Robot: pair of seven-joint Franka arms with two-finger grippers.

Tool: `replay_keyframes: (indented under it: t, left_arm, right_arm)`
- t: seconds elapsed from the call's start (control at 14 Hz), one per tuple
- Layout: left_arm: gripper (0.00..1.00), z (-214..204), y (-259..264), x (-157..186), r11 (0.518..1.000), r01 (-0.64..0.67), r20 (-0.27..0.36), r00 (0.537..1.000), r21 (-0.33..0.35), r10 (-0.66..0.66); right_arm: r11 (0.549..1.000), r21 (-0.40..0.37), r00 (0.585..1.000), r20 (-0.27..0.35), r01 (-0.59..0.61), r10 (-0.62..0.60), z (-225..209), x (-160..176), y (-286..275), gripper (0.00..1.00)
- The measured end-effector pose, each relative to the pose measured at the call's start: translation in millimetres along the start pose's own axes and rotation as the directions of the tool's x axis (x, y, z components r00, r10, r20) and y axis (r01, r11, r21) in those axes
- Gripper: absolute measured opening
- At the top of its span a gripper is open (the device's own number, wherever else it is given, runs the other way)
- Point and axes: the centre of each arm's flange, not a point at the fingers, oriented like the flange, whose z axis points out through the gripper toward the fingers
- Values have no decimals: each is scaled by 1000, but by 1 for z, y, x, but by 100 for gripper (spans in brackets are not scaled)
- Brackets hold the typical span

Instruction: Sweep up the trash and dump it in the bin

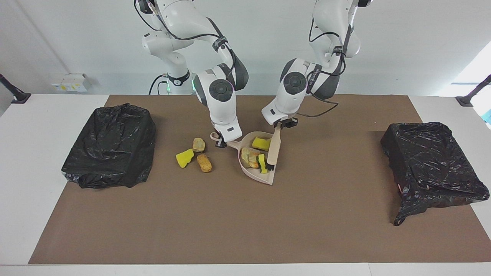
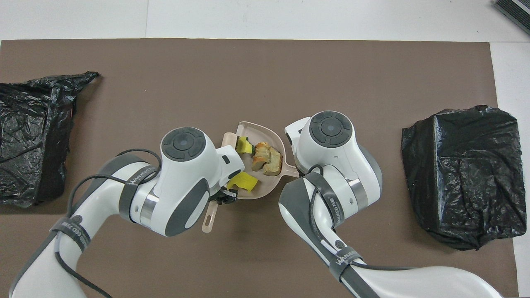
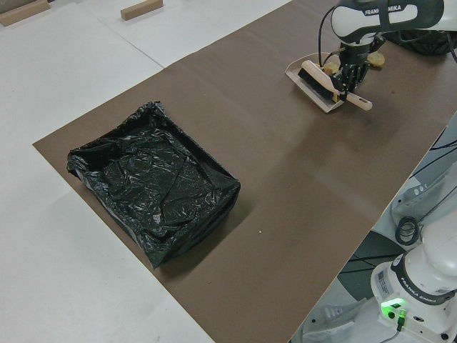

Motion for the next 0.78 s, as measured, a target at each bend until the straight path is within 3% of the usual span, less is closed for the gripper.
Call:
replay_keyframes:
  t: [0.29,0.78]
  left_arm:
    - [26,-4,-47,11,997,73,-4,997,-3,-73]
    - [26,-9,-32,9,992,129,-15,992,-4,-129]
  right_arm:
    - [1000,-8,1000,-11,-21,21,-8,-10,8,32]
    - [998,-24,997,-38,-62,61,-26,-37,31,32]
